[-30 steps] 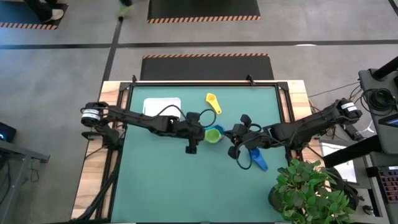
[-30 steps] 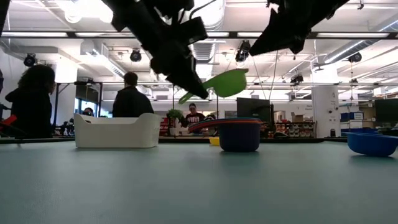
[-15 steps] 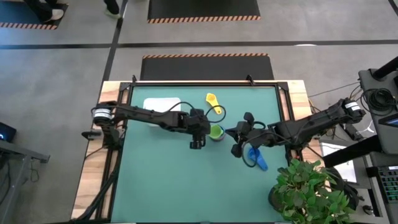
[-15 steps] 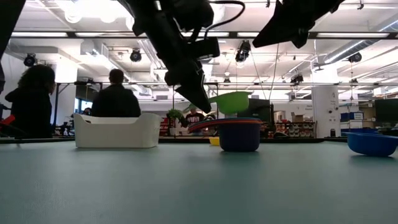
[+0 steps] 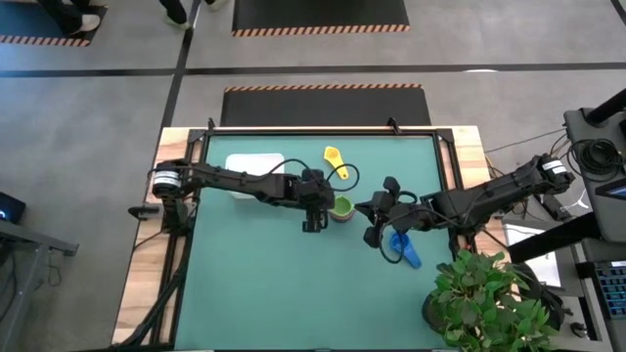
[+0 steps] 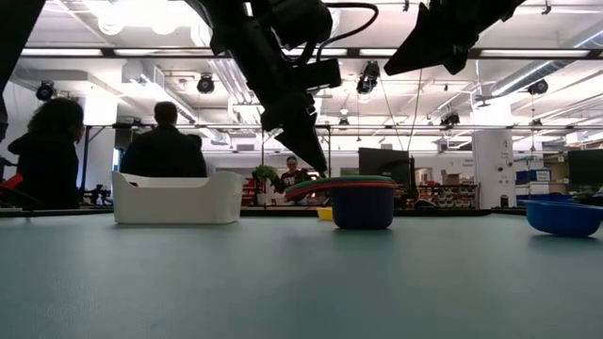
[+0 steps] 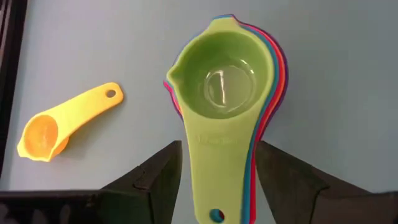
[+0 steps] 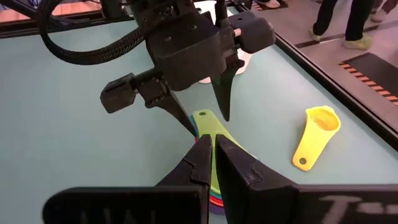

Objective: Nest measuring cups in basket
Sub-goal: Stack the green measuring on top of the light blue measuring cup, then stack the blue measuring cup on top of the green measuring cup

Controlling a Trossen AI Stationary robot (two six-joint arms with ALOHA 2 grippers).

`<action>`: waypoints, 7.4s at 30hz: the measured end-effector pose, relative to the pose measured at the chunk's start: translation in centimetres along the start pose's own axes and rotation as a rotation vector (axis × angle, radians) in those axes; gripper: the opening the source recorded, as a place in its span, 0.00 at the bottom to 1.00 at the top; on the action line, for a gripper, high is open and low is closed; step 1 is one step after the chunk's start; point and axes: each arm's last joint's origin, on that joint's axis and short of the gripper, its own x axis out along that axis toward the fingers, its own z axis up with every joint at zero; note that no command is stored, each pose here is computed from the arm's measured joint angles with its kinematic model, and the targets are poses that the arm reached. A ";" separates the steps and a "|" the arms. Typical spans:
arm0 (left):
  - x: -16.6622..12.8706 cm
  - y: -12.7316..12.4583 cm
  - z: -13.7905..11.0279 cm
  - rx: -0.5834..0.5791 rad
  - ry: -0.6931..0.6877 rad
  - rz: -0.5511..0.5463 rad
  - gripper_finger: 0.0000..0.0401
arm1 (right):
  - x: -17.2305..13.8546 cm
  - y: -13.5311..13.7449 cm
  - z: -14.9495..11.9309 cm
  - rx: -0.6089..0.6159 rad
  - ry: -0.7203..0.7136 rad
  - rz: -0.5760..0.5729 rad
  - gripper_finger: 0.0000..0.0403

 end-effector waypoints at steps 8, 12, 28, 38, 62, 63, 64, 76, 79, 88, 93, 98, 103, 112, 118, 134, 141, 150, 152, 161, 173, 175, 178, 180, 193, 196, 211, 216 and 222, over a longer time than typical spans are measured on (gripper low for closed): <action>-0.1 -0.1 0.1 0.007 -0.002 -0.001 0.47 | 0.0 0.0 0.0 -0.001 0.002 -0.001 0.02; -0.5 -0.4 0.5 0.014 -0.033 -0.007 0.47 | 0.0 0.0 0.0 -0.003 0.004 -0.001 0.02; -8.8 -1.5 -2.1 -0.052 -0.371 0.017 0.41 | 0.3 -0.5 -2.2 0.145 0.124 -0.032 0.02; -12.4 -0.8 -3.7 -0.084 -0.484 0.035 0.39 | -0.2 0.0 -3.7 0.388 0.419 0.155 0.02; -12.5 -0.8 -3.6 0.013 -0.491 0.062 0.39 | 0.4 1.4 -8.5 0.553 0.913 -0.202 0.02; -12.5 -0.8 -3.6 0.013 -0.492 0.062 0.39 | 0.5 1.6 -8.4 0.544 0.920 -0.213 0.02; -12.5 -0.8 -3.6 0.012 -0.492 0.062 0.39 | 0.7 1.7 -8.3 0.534 0.922 -0.225 0.02; -12.5 -0.8 -3.6 0.013 -0.490 0.061 0.39 | 1.9 2.6 -7.7 0.499 0.950 -0.308 0.24; -12.5 -0.8 -3.6 0.013 -0.489 0.061 0.39 | 2.2 2.5 -8.1 0.489 0.959 -0.336 0.33; -12.4 -0.8 -3.6 0.014 -0.486 0.061 0.39 | 3.1 2.7 -8.8 0.467 0.963 -0.373 0.42; -12.4 -0.8 -3.7 0.013 -0.486 0.060 0.39 | 3.7 2.7 -9.4 0.447 0.981 -0.391 0.34; -12.4 -0.8 -3.6 0.013 -0.487 0.061 0.39 | 3.8 2.7 -9.5 0.435 0.986 -0.390 0.20; -12.4 -0.8 -3.7 0.013 -0.486 0.060 0.39 | 3.7 2.7 -9.3 0.408 0.971 -0.356 0.04; -12.4 -0.8 -3.7 0.009 -0.487 0.060 0.39 | 3.1 3.2 -9.2 -0.010 1.012 -0.101 0.02; -12.4 -0.8 -3.7 0.009 -0.487 0.059 0.39 | 2.1 4.1 -9.6 -0.674 1.010 0.267 0.02; -12.4 -0.9 -3.6 -0.004 -0.494 0.032 0.39 | 0.6 5.3 -6.3 -1.246 0.844 0.227 0.02; -12.5 -1.5 -3.5 0.060 -0.551 -0.181 0.39 | -0.1 9.0 -3.0 -1.152 0.606 0.521 0.02; -11.4 -4.3 -3.3 0.250 -0.872 -0.655 0.39 | -0.2 12.8 -0.6 -1.257 0.116 0.844 0.02; -11.0 -5.1 -3.3 0.285 -0.921 -0.702 0.39 | -0.2 12.8 -0.5 -1.325 0.068 0.850 0.02; -8.4 -8.2 -2.5 0.290 -0.936 -0.632 0.40 | 0.6 12.8 0.6 -1.467 -0.111 0.827 0.02; -8.1 -9.8 -2.8 0.316 -0.826 -0.359 0.54 | 0.8 12.7 0.8 -1.462 -0.117 0.817 0.02; -8.3 -10.3 -2.8 0.324 -0.817 -0.318 0.54 | 0.9 12.6 0.9 -1.460 -0.115 0.814 0.02; -8.6 -10.2 -2.8 0.319 -0.817 -0.293 0.54 | 1.1 12.4 0.9 -1.456 -0.111 0.807 0.02; -8.5 -10.2 -2.8 0.316 -0.807 -0.287 0.53 | 1.2 12.3 1.0 -1.449 -0.106 0.799 0.02; -7.9 -10.2 -3.6 0.320 -0.694 -0.242 0.39 | 2.1 11.6 1.7 -1.411 -0.122 0.757 0.02; -7.8 -10.1 -3.6 0.307 -0.673 -0.198 0.33 | 2.1 11.7 1.7 -1.411 -0.122 0.758 0.02; -7.8 -10.0 -3.5 0.294 -0.656 -0.154 0.00 | 2.1 11.8 1.9 -1.339 -0.116 0.751 0.02; -8.0 -10.1 -3.3 0.297 -0.664 -0.154 0.00 | 2.1 11.8 2.1 -1.225 -0.100 0.745 0.02; -8.5 -10.1 -3.1 0.292 -0.686 -0.151 0.00 | 2.2 11.7 2.2 -1.182 -0.088 0.729 0.12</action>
